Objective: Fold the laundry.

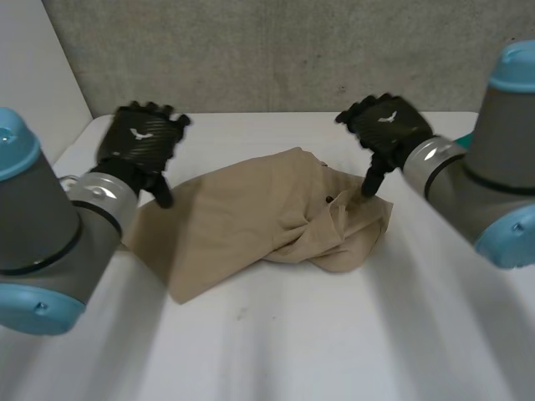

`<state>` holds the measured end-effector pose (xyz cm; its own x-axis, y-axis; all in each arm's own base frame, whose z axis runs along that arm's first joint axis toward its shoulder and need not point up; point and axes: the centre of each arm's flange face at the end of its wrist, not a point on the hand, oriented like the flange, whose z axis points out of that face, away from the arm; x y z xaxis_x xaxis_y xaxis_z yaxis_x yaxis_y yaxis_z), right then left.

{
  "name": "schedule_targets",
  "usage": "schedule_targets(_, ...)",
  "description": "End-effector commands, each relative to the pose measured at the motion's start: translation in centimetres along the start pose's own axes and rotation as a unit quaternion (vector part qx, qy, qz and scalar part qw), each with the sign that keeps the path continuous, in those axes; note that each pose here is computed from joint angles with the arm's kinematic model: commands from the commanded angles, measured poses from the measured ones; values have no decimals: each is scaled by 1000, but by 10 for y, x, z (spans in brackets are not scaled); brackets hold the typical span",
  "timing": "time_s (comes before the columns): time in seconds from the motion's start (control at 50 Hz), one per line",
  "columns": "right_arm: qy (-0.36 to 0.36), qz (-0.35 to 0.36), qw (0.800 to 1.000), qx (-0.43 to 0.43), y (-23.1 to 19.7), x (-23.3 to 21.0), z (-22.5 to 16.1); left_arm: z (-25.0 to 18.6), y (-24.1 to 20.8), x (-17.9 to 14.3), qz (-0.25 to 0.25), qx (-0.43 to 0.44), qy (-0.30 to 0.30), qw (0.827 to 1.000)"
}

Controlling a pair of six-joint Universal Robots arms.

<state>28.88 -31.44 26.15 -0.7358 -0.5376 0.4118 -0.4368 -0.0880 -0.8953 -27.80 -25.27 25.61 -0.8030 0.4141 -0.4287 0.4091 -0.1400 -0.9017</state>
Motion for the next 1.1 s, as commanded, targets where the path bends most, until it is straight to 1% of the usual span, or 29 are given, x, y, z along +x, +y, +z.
schedule_targets(0.02,34,-29,998,-33,19,48,15,-11,-25,51,-34,12,115,993)
schedule_targets(0.04,37,-28,998,-38,21,52,16,-9,-29,65,-42,17,137,990)
schedule_targets(0.1,45,-20,997,-56,33,65,20,-7,-38,86,-47,28,167,984)
schedule_targets(0.12,46,-18,997,-60,35,67,20,-4,-41,100,-48,28,183,982)
schedule_targets(0.18,47,-15,996,-73,43,71,21,2,-41,121,-45,22,202,978)
schedule_targets(0.2,47,-15,996,-78,46,72,21,6,-39,134,-42,17,212,976)
schedule_targets(0.26,47,-13,995,-82,48,72,21,12,-34,152,-35,5,222,974)
schedule_targets(0.28,45,-13,995,-83,49,71,21,16,-28,165,-30,-5,226,974)
schedule_targets(0.34,41,-14,995,-86,51,69,21,22,-16,182,-21,-24,223,974)
schedule_targets(0.38,39,-15,995,-89,52,67,21,30,-3,191,-11,-44,205,978)
schedule_targets(0.48,31,-18,995,-92,56,61,21,43,11,194,6,-64,154,986)
schedule_targets(0.58,22,-23,994,-101,63,55,23,47,14,199,26,-53,156,986)
schedule_targets(0.66,21,-26,994,-107,69,55,26,47,3,191,27,-35,152,987)
schedule_targets(0.72,23,-24,993,-110,72,59,27,48,-15,172,14,-17,120,992)
schedule_targets(0.76,22,-20,994,-110,73,62,27,46,-36,153,-1,7,91,996)
schedule_targets(0.8,20,-18,994,-107,72,64,26,43,-51,140,-10,26,76,997)
schedule_targets(0.82,19,-16,994,-106,72,65,26,40,-64,127,-17,45,65,997)
schedule_targets(0.88,9,-5,995,-96,69,66,24,35,-84,110,-27,74,53,995)
schedule_targets(0.9,1,6,996,-93,67,65,23,32,-94,99,-33,92,47,994)
schedule_targets(0.96,-18,24,995,-90,66,59,21,28,-106,84,-39,115,43,992)
schedule_targets(0.98,-34,43,994,-91,67,53,20,26,-112,76,-41,126,44,990)
schedule_targets(1.04,-59,86,990,-94,67,37,17,23,-118,67,-45,134,44,989)
schedule_targets(1.06,-77,121,985,-96,68,22,15,22,-120,62,-49,138,42,988)
schedule_targets(1.1,-91,154,980,-90,68,9,16,21,-123,57,-54,140,39,988)
